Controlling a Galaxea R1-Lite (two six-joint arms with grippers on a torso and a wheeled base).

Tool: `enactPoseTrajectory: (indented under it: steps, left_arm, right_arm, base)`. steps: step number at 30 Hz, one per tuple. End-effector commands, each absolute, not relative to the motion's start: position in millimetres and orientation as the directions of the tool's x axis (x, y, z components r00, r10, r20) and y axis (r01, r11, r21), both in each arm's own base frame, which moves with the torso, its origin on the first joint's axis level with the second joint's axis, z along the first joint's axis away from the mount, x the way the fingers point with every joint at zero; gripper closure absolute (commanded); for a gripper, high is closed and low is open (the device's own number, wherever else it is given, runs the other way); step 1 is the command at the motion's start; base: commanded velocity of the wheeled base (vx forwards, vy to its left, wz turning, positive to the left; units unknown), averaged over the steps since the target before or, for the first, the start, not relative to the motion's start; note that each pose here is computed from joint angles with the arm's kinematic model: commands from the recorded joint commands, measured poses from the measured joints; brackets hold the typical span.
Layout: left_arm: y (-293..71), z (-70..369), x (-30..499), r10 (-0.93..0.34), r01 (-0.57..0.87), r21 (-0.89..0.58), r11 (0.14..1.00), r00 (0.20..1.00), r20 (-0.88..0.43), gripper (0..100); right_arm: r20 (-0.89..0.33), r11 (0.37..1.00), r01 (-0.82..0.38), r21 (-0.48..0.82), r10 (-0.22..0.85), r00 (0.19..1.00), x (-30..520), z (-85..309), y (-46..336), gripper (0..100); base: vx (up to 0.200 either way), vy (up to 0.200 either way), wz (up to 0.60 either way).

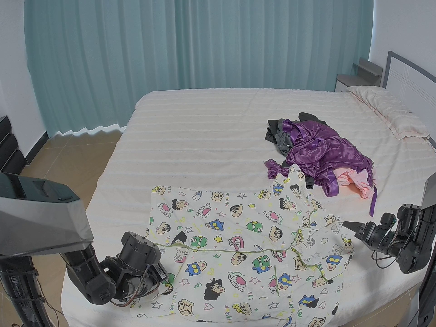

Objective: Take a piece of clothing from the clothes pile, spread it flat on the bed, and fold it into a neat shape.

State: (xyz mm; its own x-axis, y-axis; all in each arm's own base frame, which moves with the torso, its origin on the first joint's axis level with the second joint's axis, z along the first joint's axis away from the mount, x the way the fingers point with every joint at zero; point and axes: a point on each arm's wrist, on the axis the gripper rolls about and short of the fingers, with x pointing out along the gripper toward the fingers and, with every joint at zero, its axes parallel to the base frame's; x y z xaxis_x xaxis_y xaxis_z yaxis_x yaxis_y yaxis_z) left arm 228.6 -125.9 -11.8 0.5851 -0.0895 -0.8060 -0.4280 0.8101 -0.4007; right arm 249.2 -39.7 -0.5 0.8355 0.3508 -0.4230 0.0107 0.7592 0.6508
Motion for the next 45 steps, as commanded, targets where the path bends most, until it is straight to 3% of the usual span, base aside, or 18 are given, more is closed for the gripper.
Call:
enactPoseTrajectory:
  steps: [1,10,38,39,45]
  left_arm:
    - [-112.9,-0.8,237.3,-0.078,-0.424,-0.42,0.803,0.623,-0.779,100]
    - [-101.4,4.1,259.8,-0.107,-0.344,-0.455,0.821,0.691,-0.715,100]
    - [-82.4,-16.4,298.7,-0.059,-0.354,-0.422,0.835,0.704,-0.708,100]
    - [-82.0,-16.4,298.9,-0.058,-0.356,-0.422,0.834,0.704,-0.708,0]
    - [-71.2,-15.4,302.9,-0.054,-0.374,-0.437,0.818,0.706,-0.706,0]
  right_arm:
    - [-0.414,0.761,0.003,0.649,0.35,0.84,249.5,1.0,-39.8,0]
    - [-0.416,0.761,0.003,0.648,0.351,0.839,248.5,1.1,-39.2,0]
    - [-0.415,0.761,0.003,0.649,0.351,0.839,248.8,1.2,-39.3,0]
    - [-0.416,0.76,0.004,0.649,0.351,0.839,248.5,1.1,-39.2,0]
    - [-0.41,0.761,-0.001,0.648,0.351,0.842,246.6,4.4,-38.9,0]
  base:
    - [0.0,0.0,0.0]
    - [0.0,0.0,0.0]
    - [0.0,0.0,0.0]
    - [0.0,0.0,0.0]
    - [0.0,0.0,0.0]
